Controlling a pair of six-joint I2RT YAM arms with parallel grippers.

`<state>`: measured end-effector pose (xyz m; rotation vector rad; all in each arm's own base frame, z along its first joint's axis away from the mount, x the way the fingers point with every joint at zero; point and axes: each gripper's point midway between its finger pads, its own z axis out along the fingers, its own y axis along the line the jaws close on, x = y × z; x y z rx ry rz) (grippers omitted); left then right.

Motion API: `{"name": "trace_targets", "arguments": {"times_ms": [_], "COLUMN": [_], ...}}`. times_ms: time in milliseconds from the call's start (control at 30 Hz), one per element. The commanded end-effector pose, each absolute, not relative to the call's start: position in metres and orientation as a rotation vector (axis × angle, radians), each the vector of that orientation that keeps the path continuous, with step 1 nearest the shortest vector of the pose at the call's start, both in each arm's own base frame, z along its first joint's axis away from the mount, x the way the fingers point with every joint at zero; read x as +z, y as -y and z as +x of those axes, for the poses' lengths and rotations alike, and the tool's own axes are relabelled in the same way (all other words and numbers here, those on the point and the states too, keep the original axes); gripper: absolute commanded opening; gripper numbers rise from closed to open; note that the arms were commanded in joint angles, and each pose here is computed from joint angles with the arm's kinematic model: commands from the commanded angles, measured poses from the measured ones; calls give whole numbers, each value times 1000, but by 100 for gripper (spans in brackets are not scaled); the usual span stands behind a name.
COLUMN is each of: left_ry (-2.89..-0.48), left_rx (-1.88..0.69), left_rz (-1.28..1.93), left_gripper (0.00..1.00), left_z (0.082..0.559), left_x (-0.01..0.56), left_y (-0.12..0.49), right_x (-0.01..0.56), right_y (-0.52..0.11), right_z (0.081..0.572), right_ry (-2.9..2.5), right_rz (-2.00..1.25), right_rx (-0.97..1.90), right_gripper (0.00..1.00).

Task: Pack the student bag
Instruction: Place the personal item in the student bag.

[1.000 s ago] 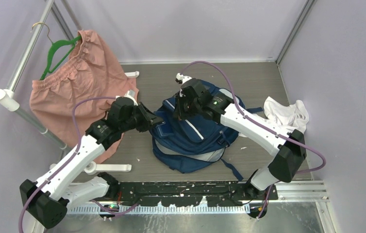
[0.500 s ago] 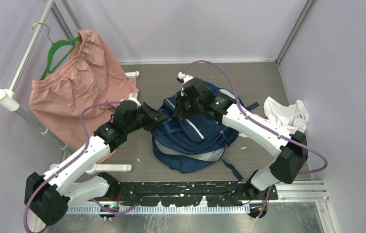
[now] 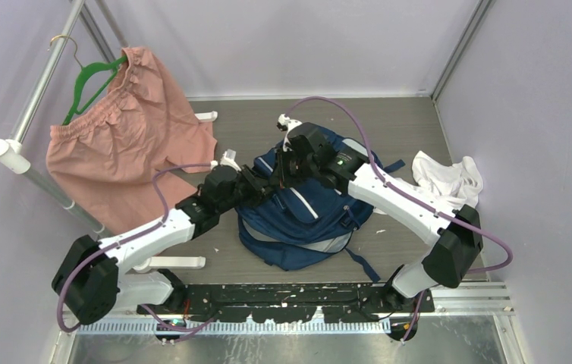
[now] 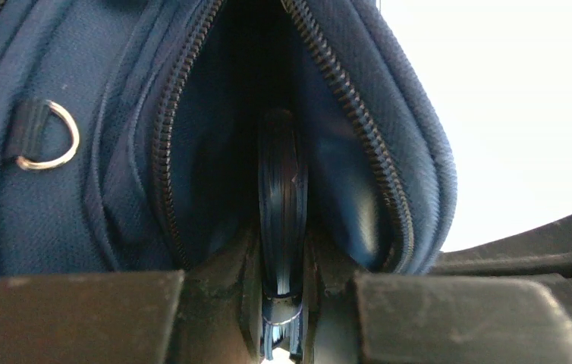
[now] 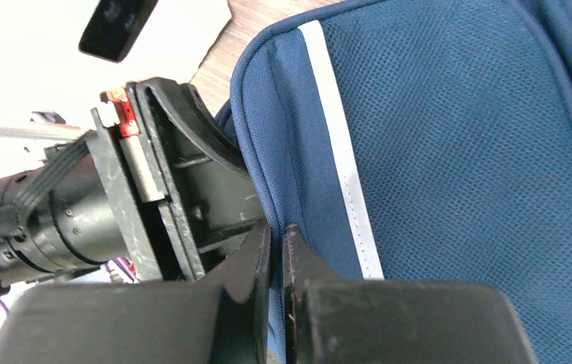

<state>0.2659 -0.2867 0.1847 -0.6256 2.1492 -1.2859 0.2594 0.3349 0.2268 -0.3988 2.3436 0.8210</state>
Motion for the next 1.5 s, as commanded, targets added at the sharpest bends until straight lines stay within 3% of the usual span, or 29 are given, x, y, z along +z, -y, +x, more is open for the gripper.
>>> {"name": "trace_targets", "arguments": {"times_ms": [0, 133, 200, 333, 400, 500, 867, 933, 1100, 1200, 1333, 1367, 1433, 1467], "left_ry": [-1988, -2060, -2114, -2182, -2204, -2221, -2163, -2171, -2151, -2075, -2019, -2022, -2046, -2069], "left_rx": [-1338, -1279, -1287, -1197, -1143, -1085, -1054, -1043, -939, -830, -723, -704, -696, -712], "left_rz": [-568, -521, -477, -501, -527, -560, -600, -609, -676, -685, -644, -636, -602, -575], "left_gripper": [0, 1, 19, 42, 59, 70, 71, 64, 31, 27, 28, 30, 35, 39], "left_z": [285, 287, 279, 269, 264, 256, 224, 220, 219, 224, 226, 226, 228, 228], "left_x": [205, 184, 182, 183, 184, 187, 200, 198, 191, 208, 238, 242, 249, 251], "left_y": [305, 314, 319, 307, 295, 279, 235, 230, 208, 181, 149, 143, 137, 139], "right_x": [284, 284, 281, 278, 276, 272, 260, 259, 258, 245, 191, 178, 164, 161], "right_y": [-346, -344, -340, -335, -335, -335, -337, -338, -338, -337, -329, -329, -332, -333], "right_z": [257, 258, 258, 261, 261, 262, 264, 263, 261, 250, 223, 217, 206, 202], "right_ry": [-2178, -2177, -2184, -2187, -2191, -2197, -2219, -2222, -2228, -2281, -2450, -2480, -2512, -2510], "right_rz": [-383, -387, -388, -383, -382, -377, -354, -355, -362, -478, -647, -668, -710, -727], "right_rx": [983, 968, 934, 903, 897, 892, 906, 913, 916, 869, 692, 675, 677, 677], "right_gripper": [1, 1, 1, 1, 1, 1, 1, 1, 1, 1, 1, 5, 32, 38]}}
